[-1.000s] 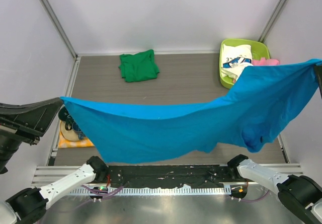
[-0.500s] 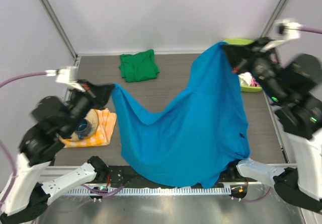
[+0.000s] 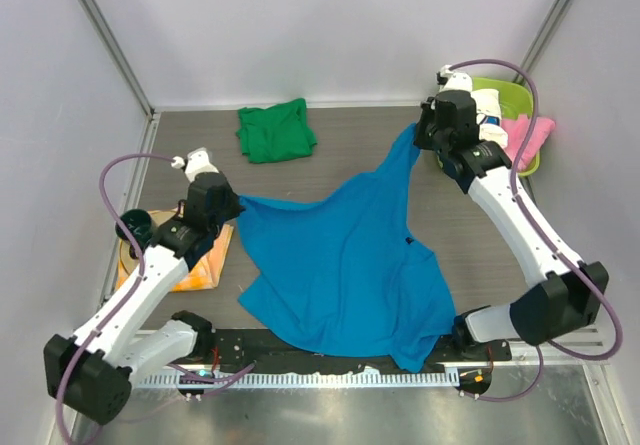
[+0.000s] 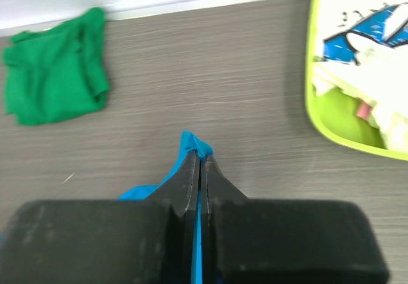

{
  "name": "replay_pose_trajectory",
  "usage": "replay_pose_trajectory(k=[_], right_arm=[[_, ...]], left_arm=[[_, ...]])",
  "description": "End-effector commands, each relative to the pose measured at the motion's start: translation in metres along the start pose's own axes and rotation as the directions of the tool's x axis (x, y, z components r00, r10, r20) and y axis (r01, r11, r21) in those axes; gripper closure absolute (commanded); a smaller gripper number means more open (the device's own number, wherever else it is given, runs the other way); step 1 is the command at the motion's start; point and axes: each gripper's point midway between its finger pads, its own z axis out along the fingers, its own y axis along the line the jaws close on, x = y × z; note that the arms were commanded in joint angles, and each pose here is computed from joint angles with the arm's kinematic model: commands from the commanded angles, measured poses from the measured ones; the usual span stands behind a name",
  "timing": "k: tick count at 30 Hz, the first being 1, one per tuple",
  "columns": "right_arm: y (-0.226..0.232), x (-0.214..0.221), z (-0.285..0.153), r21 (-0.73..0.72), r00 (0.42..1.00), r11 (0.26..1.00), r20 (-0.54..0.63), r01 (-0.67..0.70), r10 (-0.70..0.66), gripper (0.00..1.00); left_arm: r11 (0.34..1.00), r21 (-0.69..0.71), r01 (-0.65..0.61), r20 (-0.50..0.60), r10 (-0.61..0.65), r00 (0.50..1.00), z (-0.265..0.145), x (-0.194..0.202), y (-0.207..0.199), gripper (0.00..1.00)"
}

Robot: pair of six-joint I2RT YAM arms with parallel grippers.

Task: Fold and stack the t-shirts
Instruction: Flatten the tshirt out

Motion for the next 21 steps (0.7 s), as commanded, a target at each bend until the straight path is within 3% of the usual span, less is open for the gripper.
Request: replay_pose_trajectory(k=[1, 5, 14, 21], right_arm=[[-0.036, -0.043, 0.026, 0.124, 0.983, 0.989, 0.173, -0.086, 0.064, 0.99], [-0.053, -0.042, 0.055, 0.175, 0.981, 0.976, 0.167, -0.127, 0.097, 0.99], [-0.058, -0.077, 0.082, 0.185, 0.960, 0.969, 0.257, -0.164, 0.113, 0.99], [-0.075, -0.090, 0.113, 0.220, 0.949, 0.957, 0.290, -0.190, 0.122, 0.99]], left_arm=[[0.974, -0.041, 0.224, 0.092, -0.219, 0.971, 0.036, -0.036, 0.020, 1.00], [0.939, -0.088, 0.331, 0.114, -0.321, 0.940, 0.065, -0.060, 0.033, 1.00], [0.934, -0.088, 0.346, 0.115, -0.336, 0.935, 0.119, -0.113, 0.010, 1.00], [0.913, -0.166, 0.372, 0.140, -0.351, 0.926, 0.151, -0.137, 0.038, 1.00]])
